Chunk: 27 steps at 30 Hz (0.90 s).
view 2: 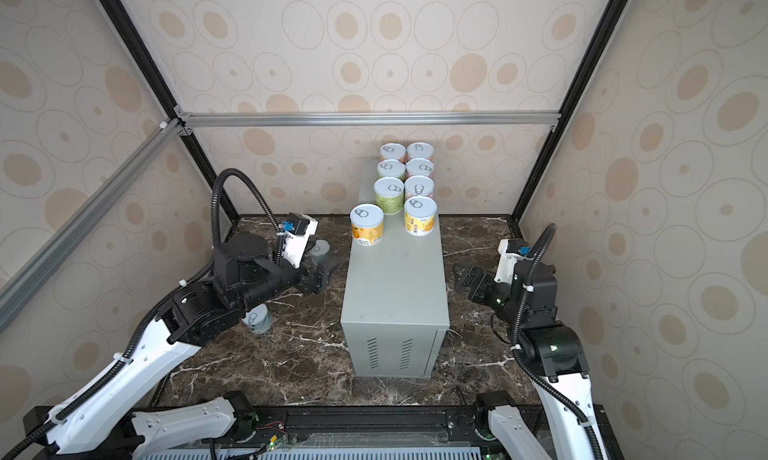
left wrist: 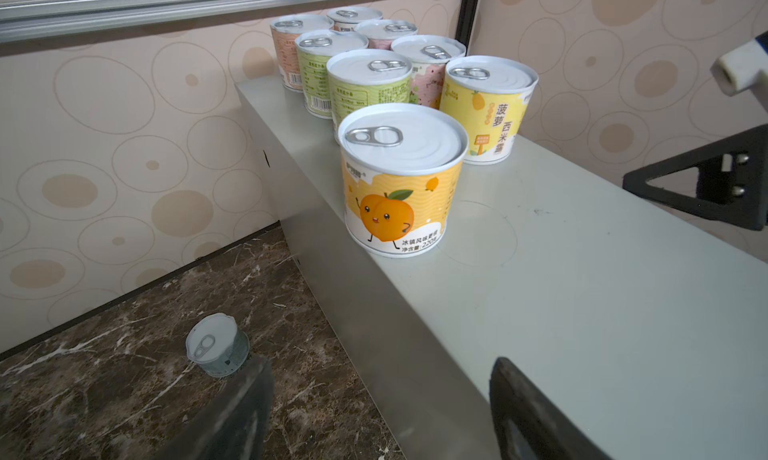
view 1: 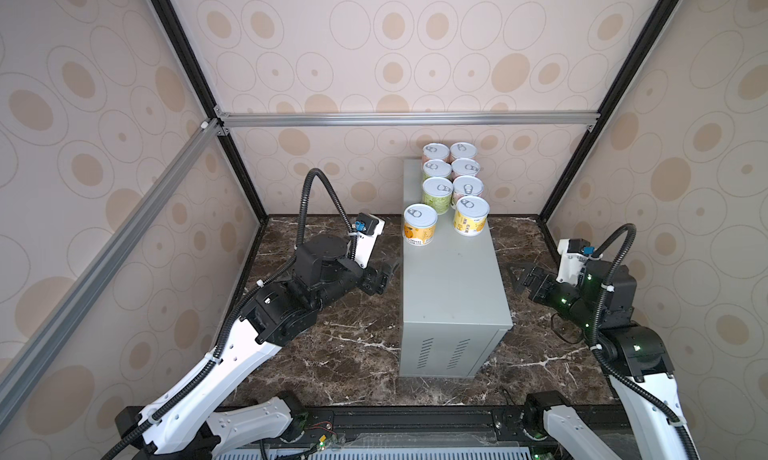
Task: Place and organize the canned foods onto the counter
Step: 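Open the left gripper and withdraw it from the placed can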
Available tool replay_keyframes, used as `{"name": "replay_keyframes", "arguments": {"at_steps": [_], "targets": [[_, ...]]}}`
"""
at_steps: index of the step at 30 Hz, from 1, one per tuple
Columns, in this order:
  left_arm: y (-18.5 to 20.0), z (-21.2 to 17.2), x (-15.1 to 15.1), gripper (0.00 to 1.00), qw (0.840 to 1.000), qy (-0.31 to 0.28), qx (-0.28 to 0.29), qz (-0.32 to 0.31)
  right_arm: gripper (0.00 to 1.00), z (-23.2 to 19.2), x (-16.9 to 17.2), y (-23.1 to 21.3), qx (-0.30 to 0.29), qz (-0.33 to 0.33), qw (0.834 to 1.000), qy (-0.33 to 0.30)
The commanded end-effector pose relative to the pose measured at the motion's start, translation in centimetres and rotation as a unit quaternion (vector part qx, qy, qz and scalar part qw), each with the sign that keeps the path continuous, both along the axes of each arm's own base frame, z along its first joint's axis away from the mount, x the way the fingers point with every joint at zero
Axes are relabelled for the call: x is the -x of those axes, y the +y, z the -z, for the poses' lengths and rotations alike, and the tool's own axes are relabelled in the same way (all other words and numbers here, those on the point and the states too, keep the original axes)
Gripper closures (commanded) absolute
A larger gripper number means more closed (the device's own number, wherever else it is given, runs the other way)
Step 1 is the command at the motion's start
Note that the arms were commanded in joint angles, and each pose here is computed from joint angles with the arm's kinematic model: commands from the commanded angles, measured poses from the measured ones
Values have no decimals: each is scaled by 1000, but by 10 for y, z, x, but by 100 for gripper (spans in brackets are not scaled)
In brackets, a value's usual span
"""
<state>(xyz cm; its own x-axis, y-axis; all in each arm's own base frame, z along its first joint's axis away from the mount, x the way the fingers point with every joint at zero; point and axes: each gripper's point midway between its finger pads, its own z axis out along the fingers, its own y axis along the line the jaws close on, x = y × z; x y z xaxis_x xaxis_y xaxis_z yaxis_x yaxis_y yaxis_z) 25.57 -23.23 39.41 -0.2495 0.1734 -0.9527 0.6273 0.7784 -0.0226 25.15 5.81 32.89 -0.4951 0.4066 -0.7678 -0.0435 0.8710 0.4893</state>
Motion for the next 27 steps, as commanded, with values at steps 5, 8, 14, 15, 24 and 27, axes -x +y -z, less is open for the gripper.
{"name": "replay_keyframes", "arguments": {"at_steps": [5,8,14,15,24,27], "targets": [[-12,-25,6,25,996,-53,37,57,0,-2,-2,5,-9,-14,1000,-6],[-14,-24,1,25,995,-54,41,68,0,-3,-3,6,-9,-15,1000,-8],[-14,-25,-15,27,994,-51,54,76,0,-1,-5,7,-5,-21,1000,-3],[-14,-25,-18,28,994,-48,54,78,0,-1,-5,7,-4,-22,1000,-3],[-28,-30,-32,25,990,-47,59,119,0,0,-8,6,7,-22,1000,-5],[-32,-30,-36,25,989,-47,59,127,0,0,-9,6,10,-23,1000,-5]]}}
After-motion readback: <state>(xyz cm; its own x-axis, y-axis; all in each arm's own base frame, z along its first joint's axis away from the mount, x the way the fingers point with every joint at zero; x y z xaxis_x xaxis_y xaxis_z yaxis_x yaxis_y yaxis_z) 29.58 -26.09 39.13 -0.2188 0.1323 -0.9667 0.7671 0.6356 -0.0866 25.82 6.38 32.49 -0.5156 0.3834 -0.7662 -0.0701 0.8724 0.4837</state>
